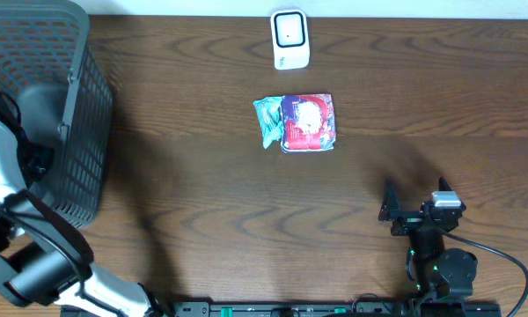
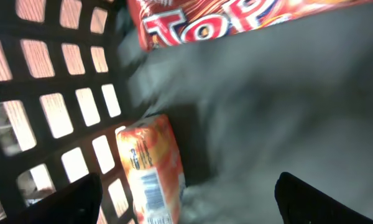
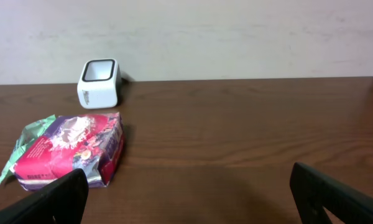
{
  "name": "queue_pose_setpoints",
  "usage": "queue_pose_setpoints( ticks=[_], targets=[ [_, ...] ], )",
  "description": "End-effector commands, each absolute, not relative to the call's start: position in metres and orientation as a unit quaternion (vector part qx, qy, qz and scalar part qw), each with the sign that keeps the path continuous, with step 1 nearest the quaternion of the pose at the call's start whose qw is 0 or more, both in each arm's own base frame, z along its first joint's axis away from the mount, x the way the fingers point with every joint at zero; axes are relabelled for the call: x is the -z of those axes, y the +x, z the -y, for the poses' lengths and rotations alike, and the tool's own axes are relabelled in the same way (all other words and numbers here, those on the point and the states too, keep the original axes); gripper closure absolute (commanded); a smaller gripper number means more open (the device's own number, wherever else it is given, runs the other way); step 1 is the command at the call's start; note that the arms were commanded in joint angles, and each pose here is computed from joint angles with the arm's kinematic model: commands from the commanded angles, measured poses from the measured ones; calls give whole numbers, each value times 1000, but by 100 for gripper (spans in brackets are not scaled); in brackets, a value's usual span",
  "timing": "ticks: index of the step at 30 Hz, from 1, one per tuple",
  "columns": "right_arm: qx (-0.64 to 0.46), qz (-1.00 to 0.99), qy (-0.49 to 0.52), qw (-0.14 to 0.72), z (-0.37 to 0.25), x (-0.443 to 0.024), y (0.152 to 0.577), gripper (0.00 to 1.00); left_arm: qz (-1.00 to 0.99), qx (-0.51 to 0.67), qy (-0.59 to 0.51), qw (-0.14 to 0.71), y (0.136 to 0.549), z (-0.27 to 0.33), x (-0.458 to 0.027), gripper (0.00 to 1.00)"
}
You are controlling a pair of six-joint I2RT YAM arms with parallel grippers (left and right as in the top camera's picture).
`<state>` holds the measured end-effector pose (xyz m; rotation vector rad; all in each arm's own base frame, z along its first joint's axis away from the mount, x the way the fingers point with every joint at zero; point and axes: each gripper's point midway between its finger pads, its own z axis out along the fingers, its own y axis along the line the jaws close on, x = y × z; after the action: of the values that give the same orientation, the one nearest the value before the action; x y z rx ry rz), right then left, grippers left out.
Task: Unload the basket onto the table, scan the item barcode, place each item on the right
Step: 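Reach the left gripper into the basket and grasp the orange box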
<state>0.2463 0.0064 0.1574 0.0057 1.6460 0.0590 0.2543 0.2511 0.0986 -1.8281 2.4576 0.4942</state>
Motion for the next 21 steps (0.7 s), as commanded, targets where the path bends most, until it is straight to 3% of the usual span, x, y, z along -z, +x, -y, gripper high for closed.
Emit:
queue_pose_setpoints(
  ticks=[1,13,19,20,21],
  targets=[
    [-19,-733,-1,680,-5,-156,246,1,-770,-170,-614,-17,241,-254,-81,11],
    [-19,-733,-1,680,-5,-156,246,1,-762,-165,-624,-63,230,-246,-51,13],
    [-19,-733,-1,680,-5,-156,246,1,-762,-165,-622,-73,222,-240,-36,33],
    [-19,-733,-1,680,-5,-156,246,1,-762,-165,-621,-74,221,-240,-34,42],
    [-19,-733,-1,680,-5,-156,246,1,-763,-165,-621,-75,220,-239,-33,58]
  ],
)
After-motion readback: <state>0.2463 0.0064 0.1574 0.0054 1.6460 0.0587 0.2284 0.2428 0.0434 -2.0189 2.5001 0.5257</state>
